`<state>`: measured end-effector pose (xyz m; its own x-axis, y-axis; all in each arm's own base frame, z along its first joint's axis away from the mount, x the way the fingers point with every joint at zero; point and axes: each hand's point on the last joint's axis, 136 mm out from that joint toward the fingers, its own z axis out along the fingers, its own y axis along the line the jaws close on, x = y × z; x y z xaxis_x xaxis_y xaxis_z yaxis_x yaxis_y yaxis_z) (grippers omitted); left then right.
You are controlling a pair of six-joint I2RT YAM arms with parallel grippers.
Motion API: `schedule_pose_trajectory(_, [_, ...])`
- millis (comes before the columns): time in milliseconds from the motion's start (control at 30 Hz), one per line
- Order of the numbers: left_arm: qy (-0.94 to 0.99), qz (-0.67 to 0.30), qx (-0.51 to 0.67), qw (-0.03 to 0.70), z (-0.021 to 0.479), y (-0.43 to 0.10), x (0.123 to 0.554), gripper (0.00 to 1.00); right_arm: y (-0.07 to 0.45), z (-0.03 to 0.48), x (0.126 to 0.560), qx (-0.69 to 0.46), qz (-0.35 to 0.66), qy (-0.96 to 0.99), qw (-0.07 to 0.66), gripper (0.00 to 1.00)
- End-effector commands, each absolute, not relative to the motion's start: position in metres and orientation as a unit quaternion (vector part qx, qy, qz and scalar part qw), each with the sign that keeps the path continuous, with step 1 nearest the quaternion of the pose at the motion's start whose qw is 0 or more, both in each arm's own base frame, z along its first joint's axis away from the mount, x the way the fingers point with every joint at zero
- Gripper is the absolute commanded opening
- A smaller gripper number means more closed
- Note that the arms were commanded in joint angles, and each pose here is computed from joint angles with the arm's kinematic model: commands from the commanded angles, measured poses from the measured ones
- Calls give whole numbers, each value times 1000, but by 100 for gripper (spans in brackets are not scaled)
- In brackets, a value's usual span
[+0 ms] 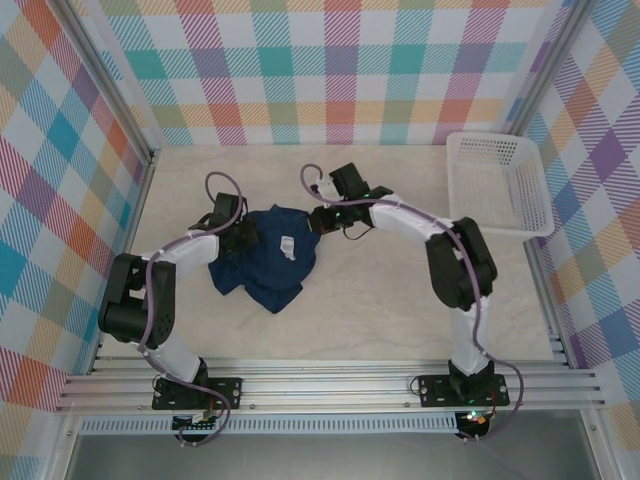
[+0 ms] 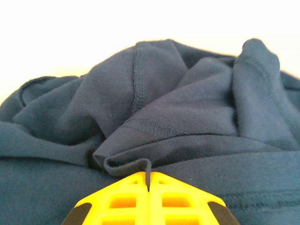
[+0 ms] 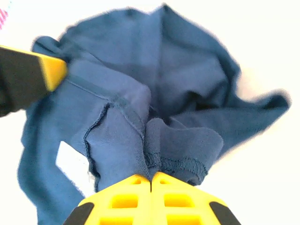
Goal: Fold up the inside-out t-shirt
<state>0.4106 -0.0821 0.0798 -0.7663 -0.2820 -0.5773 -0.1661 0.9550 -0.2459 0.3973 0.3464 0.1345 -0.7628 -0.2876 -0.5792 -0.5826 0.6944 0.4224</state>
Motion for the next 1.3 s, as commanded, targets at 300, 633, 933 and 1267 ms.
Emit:
schedule_pose_trajectory(300, [713, -356, -31, 604, 398, -131, 348, 0, 242, 429, 358, -241, 228, 747, 576, 0])
schedule_pose_trajectory(633, [678, -373, 24, 633, 465, -142, 296, 0, 212, 508, 291, -243, 263, 681, 639, 0])
schedule_pose_trajectory(933, [611, -319, 20, 725, 567, -113, 275, 0, 206, 570, 263, -246, 297, 625, 679, 0])
schedule_pose_trajectory(1267, [646, -261, -3, 718, 586, -109, 319, 0, 229, 550, 318, -239, 267, 685, 634, 0])
